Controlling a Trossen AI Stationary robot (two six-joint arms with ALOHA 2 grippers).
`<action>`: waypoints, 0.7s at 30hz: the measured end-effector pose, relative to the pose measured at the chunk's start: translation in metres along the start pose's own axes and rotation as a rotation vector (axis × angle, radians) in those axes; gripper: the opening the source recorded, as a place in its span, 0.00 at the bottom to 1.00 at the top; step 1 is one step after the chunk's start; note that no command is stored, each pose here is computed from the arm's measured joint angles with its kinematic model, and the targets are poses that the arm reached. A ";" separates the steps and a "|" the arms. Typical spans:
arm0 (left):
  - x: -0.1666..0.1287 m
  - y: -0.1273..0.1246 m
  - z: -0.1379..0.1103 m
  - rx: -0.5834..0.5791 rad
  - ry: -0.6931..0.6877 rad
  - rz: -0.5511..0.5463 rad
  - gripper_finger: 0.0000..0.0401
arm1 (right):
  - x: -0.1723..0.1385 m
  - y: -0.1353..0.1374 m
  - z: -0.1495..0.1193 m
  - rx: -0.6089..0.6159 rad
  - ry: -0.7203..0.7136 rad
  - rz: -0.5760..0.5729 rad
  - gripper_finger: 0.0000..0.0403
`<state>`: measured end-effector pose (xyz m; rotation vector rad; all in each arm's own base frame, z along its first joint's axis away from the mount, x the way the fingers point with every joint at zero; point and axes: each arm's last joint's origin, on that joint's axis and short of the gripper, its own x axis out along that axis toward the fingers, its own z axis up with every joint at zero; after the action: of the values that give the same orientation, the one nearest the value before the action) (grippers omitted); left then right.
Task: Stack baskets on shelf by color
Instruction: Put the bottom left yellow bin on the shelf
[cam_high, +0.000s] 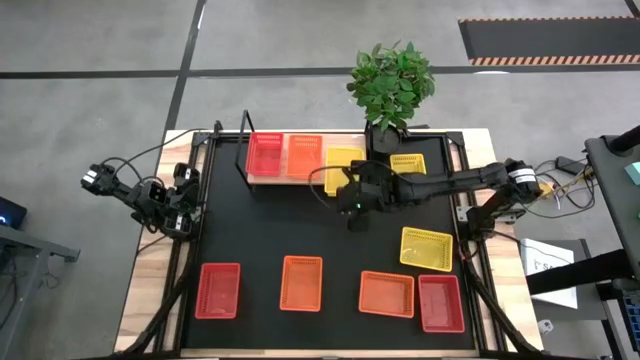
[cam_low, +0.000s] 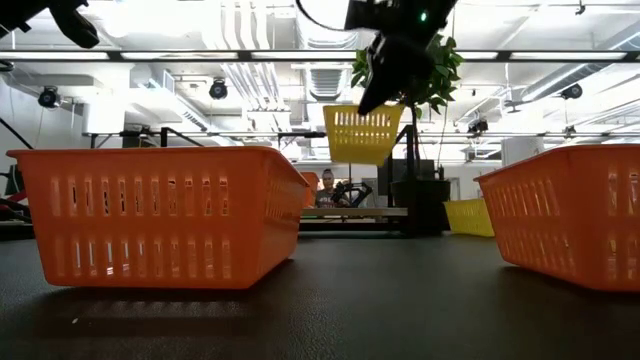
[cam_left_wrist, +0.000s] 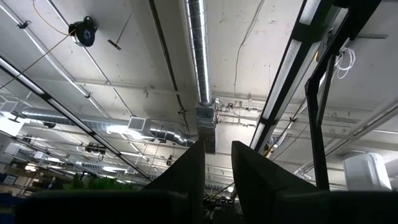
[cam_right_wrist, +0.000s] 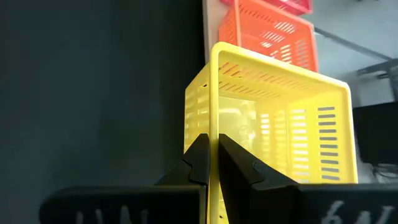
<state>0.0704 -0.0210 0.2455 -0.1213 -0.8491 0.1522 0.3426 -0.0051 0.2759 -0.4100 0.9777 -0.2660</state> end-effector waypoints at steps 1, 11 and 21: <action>0.000 0.000 0.000 0.000 0.000 0.000 0.16 | 0.005 -0.004 -0.002 0.005 -0.004 0.010 0.03; 0.000 0.000 0.000 0.001 0.000 0.000 0.16 | 0.036 -0.032 -0.026 0.015 0.010 -0.023 0.03; 0.000 0.000 0.000 0.001 0.001 0.000 0.16 | 0.057 -0.047 -0.045 0.029 -0.028 -0.011 0.03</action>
<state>0.0705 -0.0210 0.2455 -0.1202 -0.8483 0.1525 0.3340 -0.0798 0.2325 -0.3915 0.9432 -0.2839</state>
